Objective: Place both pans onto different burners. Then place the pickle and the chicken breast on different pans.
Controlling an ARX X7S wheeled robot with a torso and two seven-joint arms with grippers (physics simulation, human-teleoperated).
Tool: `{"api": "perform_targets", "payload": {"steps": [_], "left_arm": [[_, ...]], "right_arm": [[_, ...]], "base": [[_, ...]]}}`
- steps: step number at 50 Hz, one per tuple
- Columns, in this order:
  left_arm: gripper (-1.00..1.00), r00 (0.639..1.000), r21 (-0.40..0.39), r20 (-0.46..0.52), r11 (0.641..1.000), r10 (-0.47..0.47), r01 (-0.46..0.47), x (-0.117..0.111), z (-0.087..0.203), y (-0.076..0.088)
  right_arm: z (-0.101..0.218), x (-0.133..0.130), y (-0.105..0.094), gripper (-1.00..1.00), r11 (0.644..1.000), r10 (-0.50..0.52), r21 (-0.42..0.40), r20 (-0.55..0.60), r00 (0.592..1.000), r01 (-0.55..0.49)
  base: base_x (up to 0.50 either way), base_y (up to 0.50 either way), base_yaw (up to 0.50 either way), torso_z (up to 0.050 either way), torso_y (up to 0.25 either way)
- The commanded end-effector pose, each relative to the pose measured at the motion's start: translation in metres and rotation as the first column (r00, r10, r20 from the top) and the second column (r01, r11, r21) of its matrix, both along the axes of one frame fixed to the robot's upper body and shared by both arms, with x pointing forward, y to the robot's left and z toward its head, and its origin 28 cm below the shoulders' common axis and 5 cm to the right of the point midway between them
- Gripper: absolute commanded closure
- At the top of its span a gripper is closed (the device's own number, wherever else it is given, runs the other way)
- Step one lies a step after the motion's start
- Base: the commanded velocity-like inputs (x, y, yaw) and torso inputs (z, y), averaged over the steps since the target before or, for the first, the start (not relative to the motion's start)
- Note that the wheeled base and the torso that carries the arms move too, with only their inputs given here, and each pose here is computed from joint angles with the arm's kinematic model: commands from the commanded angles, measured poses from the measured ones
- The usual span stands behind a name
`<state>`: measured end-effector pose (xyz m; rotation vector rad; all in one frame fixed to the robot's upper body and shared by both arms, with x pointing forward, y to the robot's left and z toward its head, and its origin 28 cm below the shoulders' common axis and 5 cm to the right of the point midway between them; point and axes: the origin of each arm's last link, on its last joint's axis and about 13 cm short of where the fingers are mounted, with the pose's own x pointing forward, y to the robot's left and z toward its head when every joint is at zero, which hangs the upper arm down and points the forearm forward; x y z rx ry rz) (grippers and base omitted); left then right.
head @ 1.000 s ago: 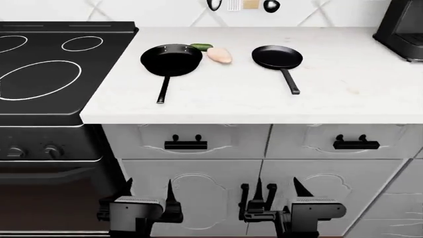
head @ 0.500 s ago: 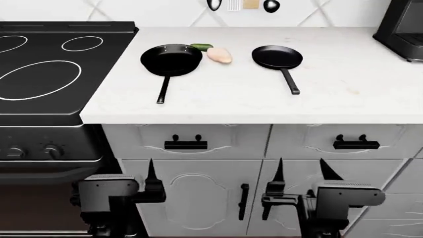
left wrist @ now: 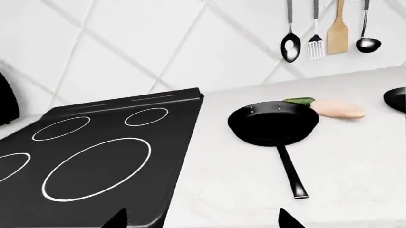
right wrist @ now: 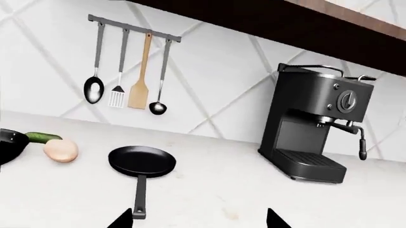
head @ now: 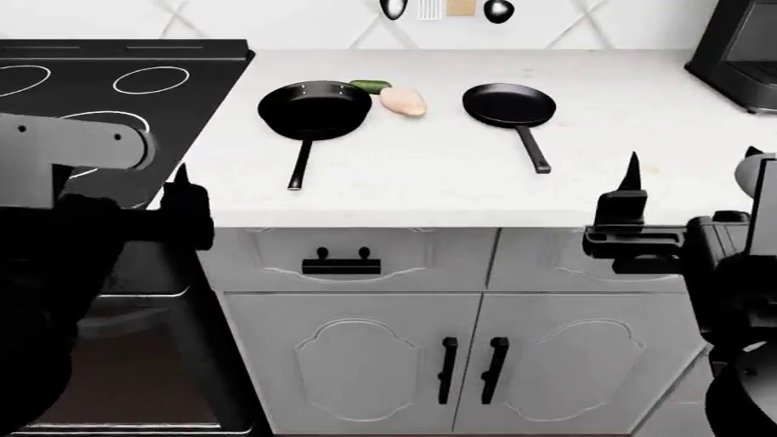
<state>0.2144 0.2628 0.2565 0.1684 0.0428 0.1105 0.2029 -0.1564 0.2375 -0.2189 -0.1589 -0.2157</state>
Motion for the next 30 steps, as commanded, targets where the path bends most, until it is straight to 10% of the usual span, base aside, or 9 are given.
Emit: {"api": "perform_targets", "payload": {"steps": [1,30], "left_arm": [[-1.00,0.993,0.262,-0.052,0.961,0.102,-0.085,-0.0179,0.0330,0.0156],[-1.00,0.997,0.241,-0.031,0.969,0.069,-0.060,-0.0189,0.0402,0.0114]], "right_arm": [[0.0261,-0.0071,-0.0112,-1.00,0.982,-0.122,-0.148,-0.030,0.992,0.117],[0.0221,-0.0034,-0.0105,-1.00,0.997,-0.065,-0.053,-0.111,0.992,0.059]], "base": [[0.00,0.00,0.00,0.000,0.000],[0.39,-0.19,0.00,0.000,0.000]]}}
